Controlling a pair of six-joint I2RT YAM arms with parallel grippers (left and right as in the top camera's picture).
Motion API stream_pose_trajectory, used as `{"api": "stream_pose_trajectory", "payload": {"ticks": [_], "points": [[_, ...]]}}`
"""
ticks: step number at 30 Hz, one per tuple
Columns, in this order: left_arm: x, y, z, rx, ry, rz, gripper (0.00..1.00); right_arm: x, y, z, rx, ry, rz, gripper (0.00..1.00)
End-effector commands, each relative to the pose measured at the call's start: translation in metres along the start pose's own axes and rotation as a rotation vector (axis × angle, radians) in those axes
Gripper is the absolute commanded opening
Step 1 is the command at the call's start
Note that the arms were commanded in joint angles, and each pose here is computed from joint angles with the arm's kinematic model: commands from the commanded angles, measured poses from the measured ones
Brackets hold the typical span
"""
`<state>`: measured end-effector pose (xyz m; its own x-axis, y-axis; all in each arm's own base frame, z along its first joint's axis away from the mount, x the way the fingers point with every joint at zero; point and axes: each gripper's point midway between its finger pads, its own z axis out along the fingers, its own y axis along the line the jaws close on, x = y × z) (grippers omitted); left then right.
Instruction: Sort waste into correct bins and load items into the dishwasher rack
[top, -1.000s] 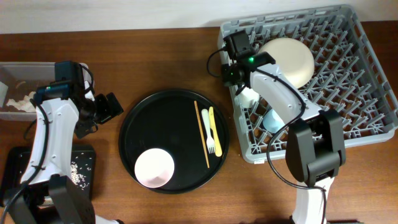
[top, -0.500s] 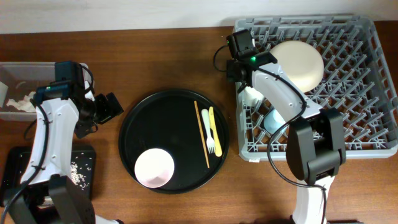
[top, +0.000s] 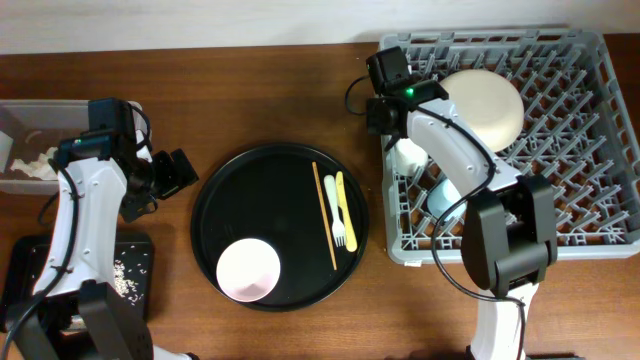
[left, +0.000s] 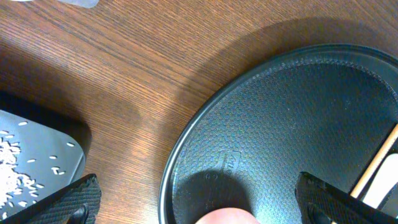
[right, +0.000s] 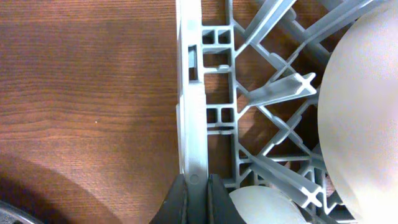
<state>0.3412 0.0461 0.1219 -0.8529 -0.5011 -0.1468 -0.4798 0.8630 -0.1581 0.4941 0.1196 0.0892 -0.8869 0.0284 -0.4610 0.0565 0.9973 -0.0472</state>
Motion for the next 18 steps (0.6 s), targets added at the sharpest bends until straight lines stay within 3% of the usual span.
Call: {"api": "stream_pose_trajectory", "payload": {"ticks": [1, 16, 18], "points": [[-0.003, -0.002, -0.005, 0.012, -0.015, -0.001, 0.99, 0.017, -0.015, 0.003, 0.040, 0.067, 0.066, 0.04], [-0.003, -0.002, -0.005, 0.012, -0.015, -0.001, 0.99, 0.030, -0.016, 0.002, 0.036, 0.123, 0.057, 0.04], [-0.003, -0.002, -0.005, 0.012, -0.015, -0.001, 0.99, 0.028, -0.015, 0.002, 0.033, 0.113, 0.059, 0.47]]}}
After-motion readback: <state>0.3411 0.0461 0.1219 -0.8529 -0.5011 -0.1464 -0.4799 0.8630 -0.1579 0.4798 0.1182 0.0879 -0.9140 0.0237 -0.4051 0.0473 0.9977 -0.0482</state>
